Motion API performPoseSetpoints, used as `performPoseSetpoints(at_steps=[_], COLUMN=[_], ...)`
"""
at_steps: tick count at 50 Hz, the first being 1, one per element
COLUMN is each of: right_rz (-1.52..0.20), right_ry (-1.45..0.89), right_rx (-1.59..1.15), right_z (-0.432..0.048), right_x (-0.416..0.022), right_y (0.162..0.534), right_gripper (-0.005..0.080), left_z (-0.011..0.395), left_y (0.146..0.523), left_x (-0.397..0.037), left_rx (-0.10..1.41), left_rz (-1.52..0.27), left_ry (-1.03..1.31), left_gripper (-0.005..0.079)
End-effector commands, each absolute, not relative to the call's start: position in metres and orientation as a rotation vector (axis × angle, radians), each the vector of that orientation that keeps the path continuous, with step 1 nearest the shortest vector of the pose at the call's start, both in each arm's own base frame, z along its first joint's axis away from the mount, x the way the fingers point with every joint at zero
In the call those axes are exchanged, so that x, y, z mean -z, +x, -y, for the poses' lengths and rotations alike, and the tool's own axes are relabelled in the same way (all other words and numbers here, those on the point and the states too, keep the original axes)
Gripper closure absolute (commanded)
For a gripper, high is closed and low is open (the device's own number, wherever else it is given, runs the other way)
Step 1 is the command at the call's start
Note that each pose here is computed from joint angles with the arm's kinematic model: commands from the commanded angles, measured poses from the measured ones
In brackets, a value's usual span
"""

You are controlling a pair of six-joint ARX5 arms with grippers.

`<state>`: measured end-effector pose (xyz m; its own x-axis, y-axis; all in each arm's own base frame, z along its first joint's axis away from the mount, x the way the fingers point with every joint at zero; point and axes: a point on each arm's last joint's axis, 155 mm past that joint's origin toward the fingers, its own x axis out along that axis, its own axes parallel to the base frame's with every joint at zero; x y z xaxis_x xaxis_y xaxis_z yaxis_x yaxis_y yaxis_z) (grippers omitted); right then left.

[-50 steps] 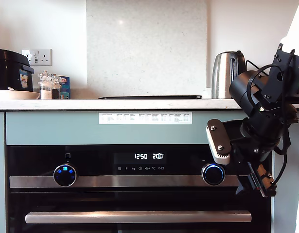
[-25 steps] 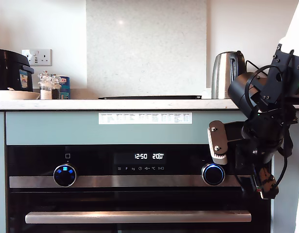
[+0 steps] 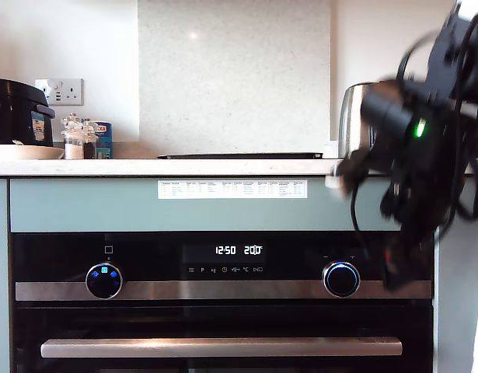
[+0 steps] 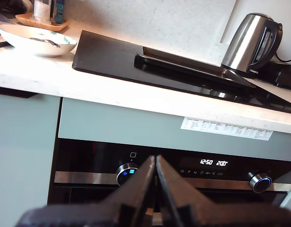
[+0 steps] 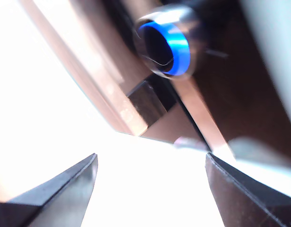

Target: Switch the oven temperature to 200 degrees by turning the right rotary switch until the correct number is selected

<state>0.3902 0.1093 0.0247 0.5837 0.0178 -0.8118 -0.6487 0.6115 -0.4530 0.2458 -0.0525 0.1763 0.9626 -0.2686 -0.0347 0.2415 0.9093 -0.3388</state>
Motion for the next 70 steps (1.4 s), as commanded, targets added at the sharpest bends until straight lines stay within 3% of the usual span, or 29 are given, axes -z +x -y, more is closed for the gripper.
performPoseSetpoints(at_steps=[1,13,25,29,33,34,37,51,70], right_rz=[-0.925,-0.870,-0.782,-0.794,-0.814,-0.814,-0.819,-0.822,-0.760], right_ry=[-0.732,-0.499,-0.432,-0.413,-0.420,-0.421,-0.396,-0.291,-0.161], right_rx=[-0.440,-0.474,-0.544,-0.570,-0.580,-0.581,-0.573,-0.498,-0.276], right_z=[-0.114,-0.153,-0.189,-0.198,-0.199,-0.200,-0.201,-0.185,-0.102], right_x=[-0.024,-0.066,-0.096,-0.095,-0.091,-0.091,-0.092,-0.095,-0.089], right_y=[0.371,0.349,0.336,0.329,0.323,0.323,0.323,0.337,0.361], right_gripper=[0.0100,0.0101,0.0132,0.0323,0.0754,0.0786,0.0708,0.0712,0.0712], left_z=[0.052,0.052,0.052,0.052,0.052,0.052,0.052,0.052,0.052], left_y=[0.245,0.245,0.245,0.245,0.245,0.245,0.245,0.245,0.244], left_x=[-0.185,-0.185,-0.185,-0.185,-0.185,-0.185,-0.185,-0.185,-0.167], left_rx=[0.265,0.265,0.265,0.265,0.265,0.265,0.265,0.265,0.252], left_rz=[-0.058,-0.058,-0.058,-0.058,-0.058,-0.058,-0.058,-0.059,-0.132], left_ry=[-0.332,-0.332,-0.332,-0.332,-0.332,-0.332,-0.332,-0.332,-0.339], left_gripper=[0.0764,0.0765,0.0764,0.0765,0.0764,0.0764,0.0765,0.0764,0.0764])
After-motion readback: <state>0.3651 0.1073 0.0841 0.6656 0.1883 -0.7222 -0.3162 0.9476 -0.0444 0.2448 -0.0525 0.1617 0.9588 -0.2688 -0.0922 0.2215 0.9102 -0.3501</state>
